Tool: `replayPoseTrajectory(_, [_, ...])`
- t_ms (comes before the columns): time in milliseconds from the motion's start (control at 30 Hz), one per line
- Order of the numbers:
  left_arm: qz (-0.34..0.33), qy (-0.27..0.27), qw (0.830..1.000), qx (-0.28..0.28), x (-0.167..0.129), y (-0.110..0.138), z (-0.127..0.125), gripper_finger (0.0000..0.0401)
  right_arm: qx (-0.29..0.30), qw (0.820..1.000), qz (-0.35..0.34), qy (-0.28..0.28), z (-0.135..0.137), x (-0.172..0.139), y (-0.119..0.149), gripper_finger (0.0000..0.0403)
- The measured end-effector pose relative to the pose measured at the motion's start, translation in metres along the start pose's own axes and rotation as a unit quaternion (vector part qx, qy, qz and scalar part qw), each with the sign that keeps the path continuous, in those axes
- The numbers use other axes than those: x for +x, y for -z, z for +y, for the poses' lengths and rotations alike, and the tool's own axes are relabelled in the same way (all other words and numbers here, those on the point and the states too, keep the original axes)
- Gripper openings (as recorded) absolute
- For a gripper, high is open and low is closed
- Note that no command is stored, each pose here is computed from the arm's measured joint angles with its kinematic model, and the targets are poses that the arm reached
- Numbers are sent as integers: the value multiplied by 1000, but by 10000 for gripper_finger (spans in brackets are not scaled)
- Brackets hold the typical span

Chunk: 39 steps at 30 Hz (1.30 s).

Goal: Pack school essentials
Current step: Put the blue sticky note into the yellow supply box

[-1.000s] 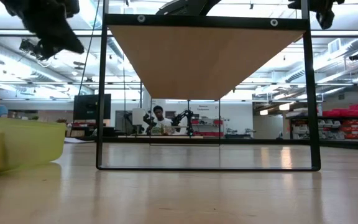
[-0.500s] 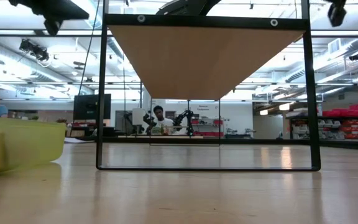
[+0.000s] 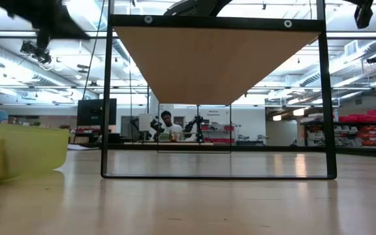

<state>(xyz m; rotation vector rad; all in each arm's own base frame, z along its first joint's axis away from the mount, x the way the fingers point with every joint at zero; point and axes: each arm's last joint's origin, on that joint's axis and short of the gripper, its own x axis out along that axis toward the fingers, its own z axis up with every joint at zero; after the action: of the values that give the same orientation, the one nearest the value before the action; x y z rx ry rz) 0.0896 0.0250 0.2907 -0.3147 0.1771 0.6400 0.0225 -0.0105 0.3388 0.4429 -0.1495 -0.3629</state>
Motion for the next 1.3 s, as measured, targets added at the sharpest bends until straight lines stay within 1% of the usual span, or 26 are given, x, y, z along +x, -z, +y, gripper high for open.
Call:
replayPoseTrajectory(133, [28, -104, 994, -20, 22, 22, 11, 13, 0, 1000, 0, 0, 0, 1, 0, 7])
replayPoseTrajectory(267, [65, -171, 983, -15, 47, 42, 22, 28, 5, 1000, 0, 0, 0, 1, 0, 7])
replayPoseTrajectory(400, [92, -230, 969, -22, 68, 49, 35, 43, 12, 1000, 0, -1, 0, 1, 0, 6])
replayPoseTrajectory(533, [114, -249, 961, -33, 89, 50, 48, 58, 10, 1000, 2, -4, 0, 1, 1, 6])
replayPoseTrajectory(633, [125, -273, 953, -32, 99, 52, 58, 74, 10, 1000, 20, 1, -3, 7, 12, 6])
replayPoseTrajectory(700, [138, -288, 947, -31, 103, 54, 64, 87, 15, 999, 34, 3, -5, 11, 19, 6])
replayPoseTrajectory(833, [160, -294, 941, -41, 107, 56, 77, 118, 31, 998, 46, 4, -7, 18, 30, 6])
replayPoseTrajectory(1033, [183, -335, 923, -57, 112, 60, 94, 165, 44, 998, 33, -3, -6, 19, 29, 6])
replayPoseTrajectory(1100, [199, -334, 920, -54, 117, 58, 99, 179, 46, 999, 28, -5, -6, 19, 28, 6])
replayPoseTrajectory(1233, [232, -329, 915, -18, 137, 45, 106, 203, 51, 998, 24, 1, -6, 19, 28, 6])
replayPoseTrajectory(1300, [251, -341, 906, -21, 149, 41, 113, 213, 52, 998, 22, 4, -6, 19, 28, 6])
